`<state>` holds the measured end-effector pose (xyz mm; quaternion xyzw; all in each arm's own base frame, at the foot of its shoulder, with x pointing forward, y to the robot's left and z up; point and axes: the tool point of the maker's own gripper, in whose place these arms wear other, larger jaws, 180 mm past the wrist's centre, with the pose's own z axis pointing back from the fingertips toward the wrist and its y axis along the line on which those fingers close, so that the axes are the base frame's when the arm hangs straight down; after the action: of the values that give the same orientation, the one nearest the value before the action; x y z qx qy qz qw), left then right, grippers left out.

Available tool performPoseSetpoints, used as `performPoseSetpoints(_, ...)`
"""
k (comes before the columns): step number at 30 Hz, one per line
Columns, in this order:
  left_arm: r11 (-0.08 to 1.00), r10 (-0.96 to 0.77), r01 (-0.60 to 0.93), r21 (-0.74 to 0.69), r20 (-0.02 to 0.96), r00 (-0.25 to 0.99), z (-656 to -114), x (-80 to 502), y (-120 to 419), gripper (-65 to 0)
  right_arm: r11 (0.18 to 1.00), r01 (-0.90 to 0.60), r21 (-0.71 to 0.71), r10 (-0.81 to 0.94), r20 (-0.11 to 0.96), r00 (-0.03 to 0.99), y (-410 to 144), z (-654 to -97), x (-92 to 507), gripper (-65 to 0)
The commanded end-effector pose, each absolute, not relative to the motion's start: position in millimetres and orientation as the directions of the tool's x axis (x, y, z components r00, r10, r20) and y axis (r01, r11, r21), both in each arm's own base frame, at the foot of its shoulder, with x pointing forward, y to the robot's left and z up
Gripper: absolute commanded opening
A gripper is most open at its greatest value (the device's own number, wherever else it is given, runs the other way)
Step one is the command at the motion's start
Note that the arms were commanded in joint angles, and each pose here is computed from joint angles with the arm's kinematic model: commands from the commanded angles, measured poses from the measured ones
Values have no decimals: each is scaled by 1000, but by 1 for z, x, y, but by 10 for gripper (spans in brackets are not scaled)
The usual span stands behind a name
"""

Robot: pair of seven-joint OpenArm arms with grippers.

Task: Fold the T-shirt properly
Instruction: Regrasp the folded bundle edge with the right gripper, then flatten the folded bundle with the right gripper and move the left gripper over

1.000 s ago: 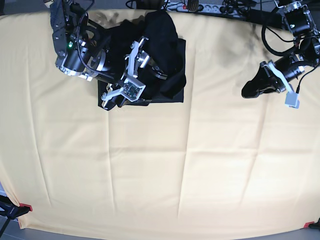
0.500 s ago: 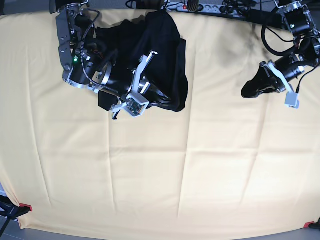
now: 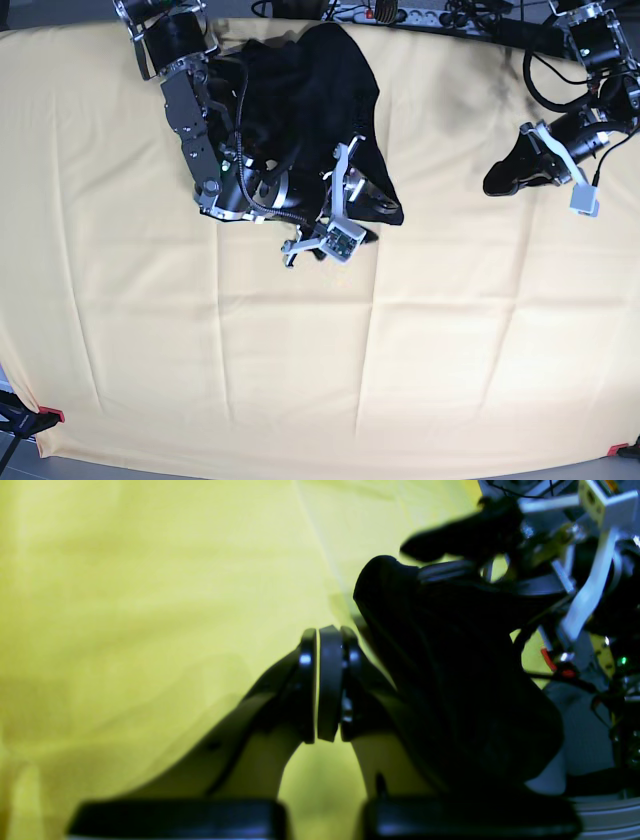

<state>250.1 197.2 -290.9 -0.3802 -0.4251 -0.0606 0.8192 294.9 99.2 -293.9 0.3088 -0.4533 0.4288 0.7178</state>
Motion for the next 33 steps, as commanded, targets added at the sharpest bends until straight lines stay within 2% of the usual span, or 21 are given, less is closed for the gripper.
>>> performPoseSetpoints(1,702,226,450,-552,772,594,-277,255,200,-619,429,-903,37,256,953,161,106,-261,303,-289)
performPoseSetpoints(7,702,226,450,-552,772,594,-277,255,200,-620,340,-940,17,281,952,119,107,-219,280,-288)
performPoseSetpoints(9,702,225,450,-552,772,594,-277,255,200,-619,286,-958,26,296,948,114,107,-216,261,-288)
performPoseSetpoints(15,702,226,451,-552,772,594,-277,255,200,-620,180,-963,201,293,924,247,105,-237,210,-288)
performPoseSetpoints(21,702,225,451,-551,772,594,-277,255,200,-620,61,-946,318,344,883,319,101,-246,159,-288)
performPoseSetpoints(25,701,226,451,-552,772,594,-277,255,200,-620,87,-937,337,395,852,343,91,-263,151,-288)
performPoseSetpoints(30,701,226,451,-552,773,593,-277,255,200,-620,183,-944,273,464,823,328,73,-286,163,-288)
performPoseSetpoints(33,700,228,452,-553,773,593,-277,255,199,-620,213,-947,239,503,805,316,62,-295,168,-293)
